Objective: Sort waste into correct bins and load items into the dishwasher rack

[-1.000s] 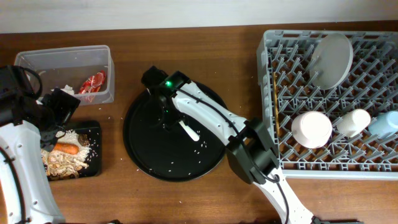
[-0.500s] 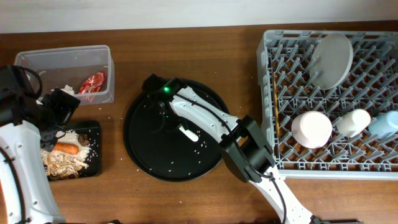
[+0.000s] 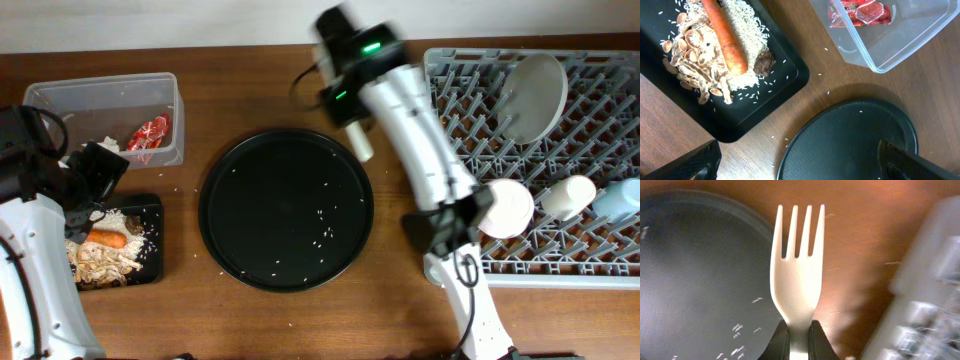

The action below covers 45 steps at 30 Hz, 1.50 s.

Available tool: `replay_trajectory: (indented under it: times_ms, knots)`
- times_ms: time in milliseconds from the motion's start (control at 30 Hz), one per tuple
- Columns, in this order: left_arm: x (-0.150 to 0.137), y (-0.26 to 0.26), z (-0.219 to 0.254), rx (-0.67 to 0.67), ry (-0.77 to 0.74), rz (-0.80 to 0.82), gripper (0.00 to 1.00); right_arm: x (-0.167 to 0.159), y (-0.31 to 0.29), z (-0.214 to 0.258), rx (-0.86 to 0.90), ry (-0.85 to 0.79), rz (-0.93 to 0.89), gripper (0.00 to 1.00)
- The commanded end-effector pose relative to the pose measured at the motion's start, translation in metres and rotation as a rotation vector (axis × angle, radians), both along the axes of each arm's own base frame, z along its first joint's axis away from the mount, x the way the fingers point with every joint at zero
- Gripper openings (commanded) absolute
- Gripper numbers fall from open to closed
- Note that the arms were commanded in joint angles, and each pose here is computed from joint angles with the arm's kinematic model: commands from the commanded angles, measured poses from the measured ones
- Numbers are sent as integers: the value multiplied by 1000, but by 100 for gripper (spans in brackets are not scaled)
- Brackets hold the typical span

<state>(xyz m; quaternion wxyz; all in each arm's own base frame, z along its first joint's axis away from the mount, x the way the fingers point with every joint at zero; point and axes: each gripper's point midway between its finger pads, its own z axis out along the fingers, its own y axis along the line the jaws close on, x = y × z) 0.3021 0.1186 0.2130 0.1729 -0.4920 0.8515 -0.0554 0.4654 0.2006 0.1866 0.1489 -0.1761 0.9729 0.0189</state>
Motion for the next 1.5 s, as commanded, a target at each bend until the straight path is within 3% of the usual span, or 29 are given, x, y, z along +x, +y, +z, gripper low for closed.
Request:
replay_trajectory:
  times_ms: [0,200,367,433,500,567,700,833,933,967,1067,1167,1333,1467]
  knots:
    - [-2,2,-1,2,5,16,99,31,-99,34,13,-93,-209,4]
    - [-2,2,-1,2,5,16,99,33,-211,0,-26,28,-403,5]
    - [-2,2,-1,1,5,16,99,28,-202,-45,-16,150,-354,5]
    - [-2,2,-1,1,6,16,99,27,-197,-56,-21,171,-343,11]
    - [-3,2,-1,0,8,16,99,27,-194,-59,-23,178,-337,29]
    - [-3,2,-1,0,8,16,99,25,-193,-60,-24,187,-337,32]
    - [-3,2,-1,0,9,16,99,9,-189,-57,-28,246,-377,53]
    - [-3,2,-2,0,9,16,99,-2,-168,1,71,152,-408,55]
    - [-3,2,-1,0,9,16,99,-32,-146,60,102,55,-364,61]
    - [-3,2,-1,0,9,16,99,-48,-145,74,76,33,-353,99]
    - [-3,2,-1,0,9,16,99,-112,-151,82,32,84,-375,99]
    - [-3,2,-1,0,9,16,99,-170,-159,59,-5,201,-397,99]
    - [-3,2,-1,0,9,16,99,-207,-137,32,109,381,-415,99]
    - [-3,2,-1,0,9,16,99,-214,-131,23,132,433,-414,99]
